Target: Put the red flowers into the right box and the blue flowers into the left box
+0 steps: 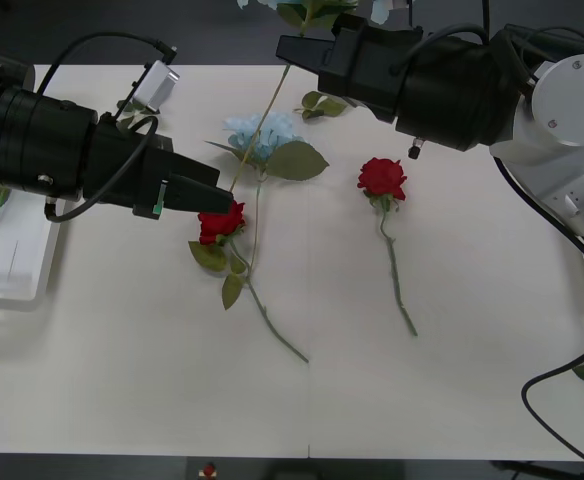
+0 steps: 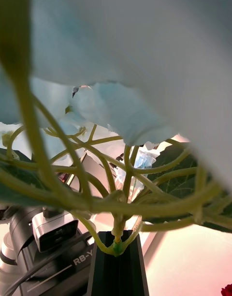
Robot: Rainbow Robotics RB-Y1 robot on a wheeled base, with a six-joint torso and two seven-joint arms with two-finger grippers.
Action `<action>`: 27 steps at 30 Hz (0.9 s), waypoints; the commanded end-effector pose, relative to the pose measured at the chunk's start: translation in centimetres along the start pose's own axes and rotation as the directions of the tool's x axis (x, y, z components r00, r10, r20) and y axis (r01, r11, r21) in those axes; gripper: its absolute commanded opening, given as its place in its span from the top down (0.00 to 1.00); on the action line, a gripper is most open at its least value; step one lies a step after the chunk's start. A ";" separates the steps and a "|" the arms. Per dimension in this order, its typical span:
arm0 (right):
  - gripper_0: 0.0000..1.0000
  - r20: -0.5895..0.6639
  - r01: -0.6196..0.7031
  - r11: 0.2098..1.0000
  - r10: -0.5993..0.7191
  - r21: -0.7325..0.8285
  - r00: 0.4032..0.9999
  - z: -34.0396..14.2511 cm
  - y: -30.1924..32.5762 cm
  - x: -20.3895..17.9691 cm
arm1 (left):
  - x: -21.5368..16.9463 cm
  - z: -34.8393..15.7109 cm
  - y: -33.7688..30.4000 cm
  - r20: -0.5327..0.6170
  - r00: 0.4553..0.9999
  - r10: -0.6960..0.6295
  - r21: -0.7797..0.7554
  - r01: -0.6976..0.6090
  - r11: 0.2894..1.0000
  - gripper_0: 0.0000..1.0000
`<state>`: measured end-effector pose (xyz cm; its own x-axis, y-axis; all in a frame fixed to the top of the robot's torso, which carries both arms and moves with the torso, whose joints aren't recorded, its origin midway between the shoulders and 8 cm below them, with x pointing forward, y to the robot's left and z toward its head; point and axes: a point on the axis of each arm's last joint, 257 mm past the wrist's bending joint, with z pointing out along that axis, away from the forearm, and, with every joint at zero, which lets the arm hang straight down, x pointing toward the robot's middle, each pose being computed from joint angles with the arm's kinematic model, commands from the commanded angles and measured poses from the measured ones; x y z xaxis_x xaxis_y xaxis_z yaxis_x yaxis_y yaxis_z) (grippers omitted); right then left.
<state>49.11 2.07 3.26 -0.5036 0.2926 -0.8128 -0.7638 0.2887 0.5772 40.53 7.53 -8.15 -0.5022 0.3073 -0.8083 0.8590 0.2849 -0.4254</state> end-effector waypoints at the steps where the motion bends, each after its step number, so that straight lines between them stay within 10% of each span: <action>1: 1.00 0.023 0.014 0.999 -0.013 -0.046 1.000 0.9 2.0 -0.8 | -2.2 1.2 -1.4 0.020 0.998 0.067 0.017 -0.067 0.998 0.00; 20: 1.00 0.030 0.005 0.999 -0.004 -0.052 1.000 0.9 2.2 -1.0 | -4.6 4.3 -2.7 0.088 0.994 0.064 0.053 -0.068 0.996 0.09; 23: 1.00 0.030 0.005 0.999 -0.004 -0.052 1.000 0.9 2.2 -1.0 | -4.8 4.5 -2.8 0.096 0.994 0.058 0.057 -0.064 0.996 0.60; 24: 1.00 0.030 0.005 0.999 -0.004 -0.052 1.000 0.9 2.2 -1.0 | -4.7 4.5 -2.8 0.094 0.994 0.057 0.057 -0.062 0.996 1.00; 27: 1.00 0.031 0.005 0.999 -0.004 -0.052 0.999 0.9 2.2 -1.1 | -4.8 4.5 -2.8 0.095 0.994 0.055 0.056 -0.061 0.997 1.00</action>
<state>49.04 2.08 3.51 -0.5108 0.3020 -0.8049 -0.7605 0.2778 0.5869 40.70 1.55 -6.69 -0.4757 0.2372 -0.8470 0.8759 0.2159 -0.4314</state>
